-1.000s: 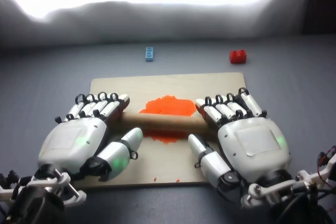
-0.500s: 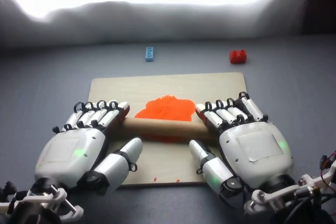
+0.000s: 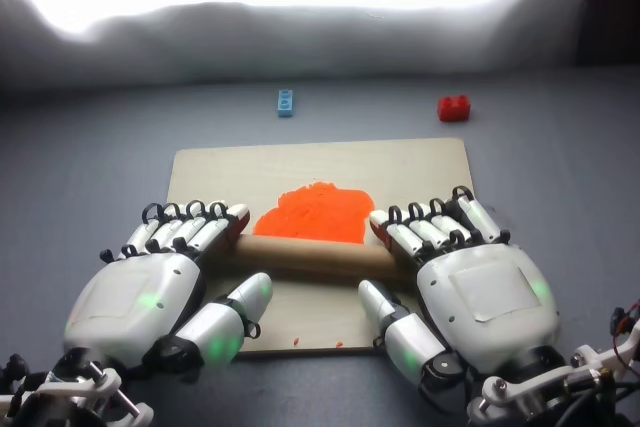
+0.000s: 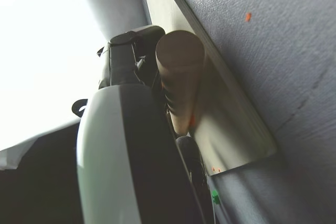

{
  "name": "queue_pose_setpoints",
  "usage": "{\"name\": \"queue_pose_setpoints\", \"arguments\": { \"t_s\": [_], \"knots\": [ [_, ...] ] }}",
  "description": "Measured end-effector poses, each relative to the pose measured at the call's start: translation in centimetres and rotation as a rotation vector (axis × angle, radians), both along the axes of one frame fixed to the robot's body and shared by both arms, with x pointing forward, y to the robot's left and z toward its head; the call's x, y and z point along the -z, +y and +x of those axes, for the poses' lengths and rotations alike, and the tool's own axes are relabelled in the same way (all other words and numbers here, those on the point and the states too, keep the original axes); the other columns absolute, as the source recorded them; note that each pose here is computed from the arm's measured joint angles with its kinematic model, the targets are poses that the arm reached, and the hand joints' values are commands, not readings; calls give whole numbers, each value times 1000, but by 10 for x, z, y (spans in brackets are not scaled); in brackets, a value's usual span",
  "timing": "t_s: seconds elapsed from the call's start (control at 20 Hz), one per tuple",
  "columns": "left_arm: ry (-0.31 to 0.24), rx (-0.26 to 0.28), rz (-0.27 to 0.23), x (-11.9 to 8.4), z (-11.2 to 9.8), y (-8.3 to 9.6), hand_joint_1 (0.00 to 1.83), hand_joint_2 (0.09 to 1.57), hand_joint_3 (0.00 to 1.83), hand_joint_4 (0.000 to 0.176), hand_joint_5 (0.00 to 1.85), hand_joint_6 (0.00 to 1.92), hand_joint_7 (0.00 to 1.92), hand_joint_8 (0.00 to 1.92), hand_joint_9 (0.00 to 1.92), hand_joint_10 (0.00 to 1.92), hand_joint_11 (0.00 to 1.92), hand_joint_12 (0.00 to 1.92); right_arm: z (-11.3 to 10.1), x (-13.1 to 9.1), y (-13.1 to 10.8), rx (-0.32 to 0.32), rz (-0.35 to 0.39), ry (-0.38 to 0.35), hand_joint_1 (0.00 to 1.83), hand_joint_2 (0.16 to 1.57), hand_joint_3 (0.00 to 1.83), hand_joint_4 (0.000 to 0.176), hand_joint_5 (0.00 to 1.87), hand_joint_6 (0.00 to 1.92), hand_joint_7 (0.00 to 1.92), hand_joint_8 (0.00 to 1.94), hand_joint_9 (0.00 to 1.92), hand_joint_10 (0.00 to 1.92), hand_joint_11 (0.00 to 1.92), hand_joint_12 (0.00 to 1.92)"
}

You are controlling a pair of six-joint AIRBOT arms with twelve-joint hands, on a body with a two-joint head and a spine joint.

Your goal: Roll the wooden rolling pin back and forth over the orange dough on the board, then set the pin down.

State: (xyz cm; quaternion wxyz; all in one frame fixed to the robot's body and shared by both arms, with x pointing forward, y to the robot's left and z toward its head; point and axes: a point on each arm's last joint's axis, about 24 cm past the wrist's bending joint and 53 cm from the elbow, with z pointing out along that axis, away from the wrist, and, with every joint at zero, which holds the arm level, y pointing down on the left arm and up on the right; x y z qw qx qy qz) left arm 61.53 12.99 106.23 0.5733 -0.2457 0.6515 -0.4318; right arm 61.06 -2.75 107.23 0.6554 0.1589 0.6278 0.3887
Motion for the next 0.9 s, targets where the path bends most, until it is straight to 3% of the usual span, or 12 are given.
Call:
{"name": "queue_pose_setpoints", "arguments": {
  "t_s": [0.2, 0.4, 0.55, 0.9],
  "knots": [
    [-1, 40, -2, 0, -6, -7, 0, 1489, 0, 0, 218, 6, 239, 5, 199, 4, 0, 335, -3, 2, 1, -10, -6, 3, 0, 1531, 1, 0, 452, 1, 478, 1, 434, 1, 0, 1058],
    [-4, 149, 7, 0, -21, -32, 0, 1491, 1, 0, 217, 1, 238, 0, 191, 0, 0, 299, -6, 2, 4, -21, -5, 12, 0, 1531, 0, 0, 444, 1, 476, 1, 426, 0, 0, 1052],
    [22, 138, 20, 8, -23, -25, 0, 1489, 0, 0, 222, 3, 238, 1, 185, 0, 0, 294, -9, 3, 4, -24, -8, 11, 0, 1530, 0, 0, 438, 0, 468, 0, 427, 1, 0, 1055],
    [21, 147, 43, 8, -23, -21, 0, 1485, 0, 0, 210, 0, 236, 1, 197, 3, 0, 302, -9, 3, 5, -26, -8, 11, 0, 1529, 0, 0, 456, 6, 480, 3, 433, 4, 0, 1073]
  ]
}}
